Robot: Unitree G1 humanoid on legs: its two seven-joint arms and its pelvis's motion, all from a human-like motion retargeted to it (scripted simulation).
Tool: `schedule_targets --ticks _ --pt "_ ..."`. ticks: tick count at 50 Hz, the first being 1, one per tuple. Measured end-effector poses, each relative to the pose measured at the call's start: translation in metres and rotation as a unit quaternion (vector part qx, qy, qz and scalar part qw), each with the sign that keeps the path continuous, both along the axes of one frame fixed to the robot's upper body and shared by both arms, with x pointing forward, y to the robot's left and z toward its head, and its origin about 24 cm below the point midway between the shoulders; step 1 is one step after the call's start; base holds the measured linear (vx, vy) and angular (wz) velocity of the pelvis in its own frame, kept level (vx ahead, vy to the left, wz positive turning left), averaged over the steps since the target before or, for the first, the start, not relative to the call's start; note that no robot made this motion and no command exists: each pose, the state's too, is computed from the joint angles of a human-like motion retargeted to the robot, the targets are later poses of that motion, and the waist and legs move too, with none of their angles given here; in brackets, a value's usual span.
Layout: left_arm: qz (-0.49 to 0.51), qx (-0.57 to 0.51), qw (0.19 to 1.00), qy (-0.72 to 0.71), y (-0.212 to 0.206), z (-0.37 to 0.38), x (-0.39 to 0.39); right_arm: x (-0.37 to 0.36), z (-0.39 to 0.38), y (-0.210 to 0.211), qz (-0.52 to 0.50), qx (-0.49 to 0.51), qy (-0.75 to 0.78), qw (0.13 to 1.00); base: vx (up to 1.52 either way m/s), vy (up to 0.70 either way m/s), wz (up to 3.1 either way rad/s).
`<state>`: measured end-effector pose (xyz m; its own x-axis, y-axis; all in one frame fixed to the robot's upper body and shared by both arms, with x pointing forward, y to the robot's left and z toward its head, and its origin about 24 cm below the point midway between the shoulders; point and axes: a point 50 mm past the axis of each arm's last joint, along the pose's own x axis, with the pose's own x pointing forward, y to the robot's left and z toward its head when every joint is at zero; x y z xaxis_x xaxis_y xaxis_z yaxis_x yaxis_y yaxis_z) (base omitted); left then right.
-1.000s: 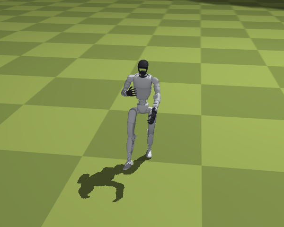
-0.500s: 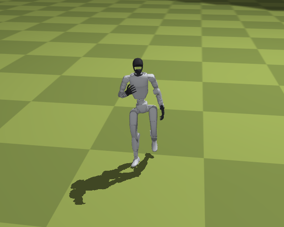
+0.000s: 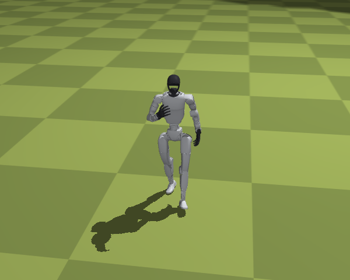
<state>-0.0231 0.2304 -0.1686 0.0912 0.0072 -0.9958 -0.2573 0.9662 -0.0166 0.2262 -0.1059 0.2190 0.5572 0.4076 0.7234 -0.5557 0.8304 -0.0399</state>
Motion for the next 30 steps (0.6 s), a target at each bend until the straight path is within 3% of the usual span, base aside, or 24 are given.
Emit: schedule_targets --ticks 15,30 --pt "-0.071 0.138 0.968 -0.198 0.049 0.042 0.174 0.002 -0.022 -0.007 -0.044 -0.007 0.06 0.997 0.49 0.18 0.08" --pt "-0.203 0.2 0.869 -0.405 0.018 0.147 0.334 0.007 -0.019 -0.015 -0.086 -0.058 0.049 0.993 0.35 0.07 0.62"
